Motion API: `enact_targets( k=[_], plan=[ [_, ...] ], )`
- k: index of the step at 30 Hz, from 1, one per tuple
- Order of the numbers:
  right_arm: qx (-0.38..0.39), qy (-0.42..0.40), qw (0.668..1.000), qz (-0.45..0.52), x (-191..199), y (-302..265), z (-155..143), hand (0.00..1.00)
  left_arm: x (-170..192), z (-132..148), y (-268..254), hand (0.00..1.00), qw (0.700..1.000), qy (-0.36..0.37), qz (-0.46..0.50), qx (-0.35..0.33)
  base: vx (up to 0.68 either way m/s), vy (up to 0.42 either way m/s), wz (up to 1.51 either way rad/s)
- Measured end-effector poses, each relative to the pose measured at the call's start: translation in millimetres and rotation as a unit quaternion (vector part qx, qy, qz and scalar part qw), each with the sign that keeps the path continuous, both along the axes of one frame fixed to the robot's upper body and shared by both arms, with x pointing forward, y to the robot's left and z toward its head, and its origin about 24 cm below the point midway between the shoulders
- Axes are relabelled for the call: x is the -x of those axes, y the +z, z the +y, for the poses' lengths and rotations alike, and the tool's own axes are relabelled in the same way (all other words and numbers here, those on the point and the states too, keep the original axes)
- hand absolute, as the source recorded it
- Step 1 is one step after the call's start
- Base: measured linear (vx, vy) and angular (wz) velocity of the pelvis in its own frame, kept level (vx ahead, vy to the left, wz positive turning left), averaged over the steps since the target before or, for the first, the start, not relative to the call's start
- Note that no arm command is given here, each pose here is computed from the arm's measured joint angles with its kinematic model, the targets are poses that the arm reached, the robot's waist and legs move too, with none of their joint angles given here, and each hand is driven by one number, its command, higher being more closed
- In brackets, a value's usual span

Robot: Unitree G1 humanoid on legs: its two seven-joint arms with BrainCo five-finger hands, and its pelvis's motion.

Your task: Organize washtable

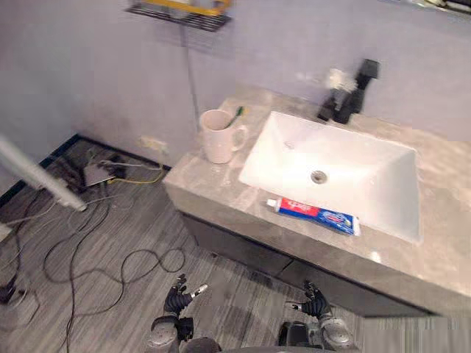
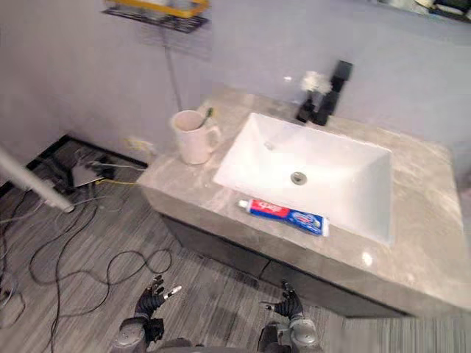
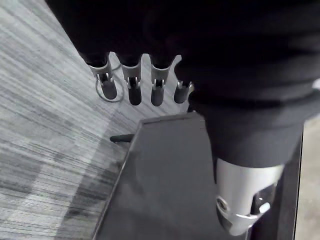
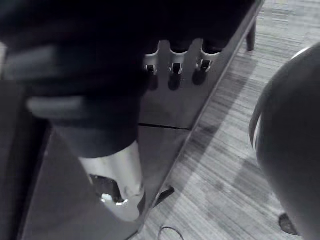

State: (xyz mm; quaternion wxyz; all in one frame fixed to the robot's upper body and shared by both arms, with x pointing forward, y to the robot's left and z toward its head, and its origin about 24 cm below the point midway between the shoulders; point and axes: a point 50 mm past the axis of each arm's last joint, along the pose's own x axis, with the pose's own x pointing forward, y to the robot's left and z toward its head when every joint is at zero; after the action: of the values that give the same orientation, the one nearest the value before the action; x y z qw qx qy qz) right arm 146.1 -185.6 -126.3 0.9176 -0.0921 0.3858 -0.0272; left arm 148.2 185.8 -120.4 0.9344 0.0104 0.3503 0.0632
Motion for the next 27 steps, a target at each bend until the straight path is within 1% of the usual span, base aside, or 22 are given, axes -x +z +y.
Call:
enact_targets(
  k=[2, 6, 11, 15, 20, 22, 27],
  plan=[
    [0.005, -0.011, 1.000, 0.013, 8, -3, -7, 0.00, 2, -6, -2, 0.00, 1.000, -0.001, 0.003, 0.009, 0.08, -0.052, -0.20],
    [0.005, -0.005, 1.000, 0.019, 11, -5, -5, 0.00, 1, -5, -1, 0.00, 1.000, -0.004, 0.002, 0.010, 0.04, -0.111, -0.30],
    [0.004, -0.011, 1.000, 0.015, 9, -4, -6, 0.00, 19, -8, -8, 0.00, 0.999, -0.003, 0.028, 0.020, 0.12, -0.038, -0.80],
    [0.016, -0.017, 1.000, 0.014, 9, -2, -16, 0.00, 16, -12, -7, 0.00, 0.999, -0.008, 0.024, 0.023, 0.12, 0.171, -0.66],
    [-0.002, -0.023, 0.999, 0.035, 23, -9, -5, 0.00, 23, -2, -11, 0.00, 0.999, -0.008, 0.040, 0.009, 0.12, 0.151, -0.18],
    [-0.002, -0.024, 0.999, 0.035, 22, -9, -5, 0.00, 31, 0, -13, 0.00, 0.999, -0.006, 0.053, 0.007, 0.12, 0.082, -0.09],
    [-0.001, -0.044, 0.998, 0.053, 30, -14, -11, 0.00, 40, 4, -18, 0.00, 0.997, 0.000, 0.078, 0.001, 0.10, 0.027, 0.00]
  ],
)
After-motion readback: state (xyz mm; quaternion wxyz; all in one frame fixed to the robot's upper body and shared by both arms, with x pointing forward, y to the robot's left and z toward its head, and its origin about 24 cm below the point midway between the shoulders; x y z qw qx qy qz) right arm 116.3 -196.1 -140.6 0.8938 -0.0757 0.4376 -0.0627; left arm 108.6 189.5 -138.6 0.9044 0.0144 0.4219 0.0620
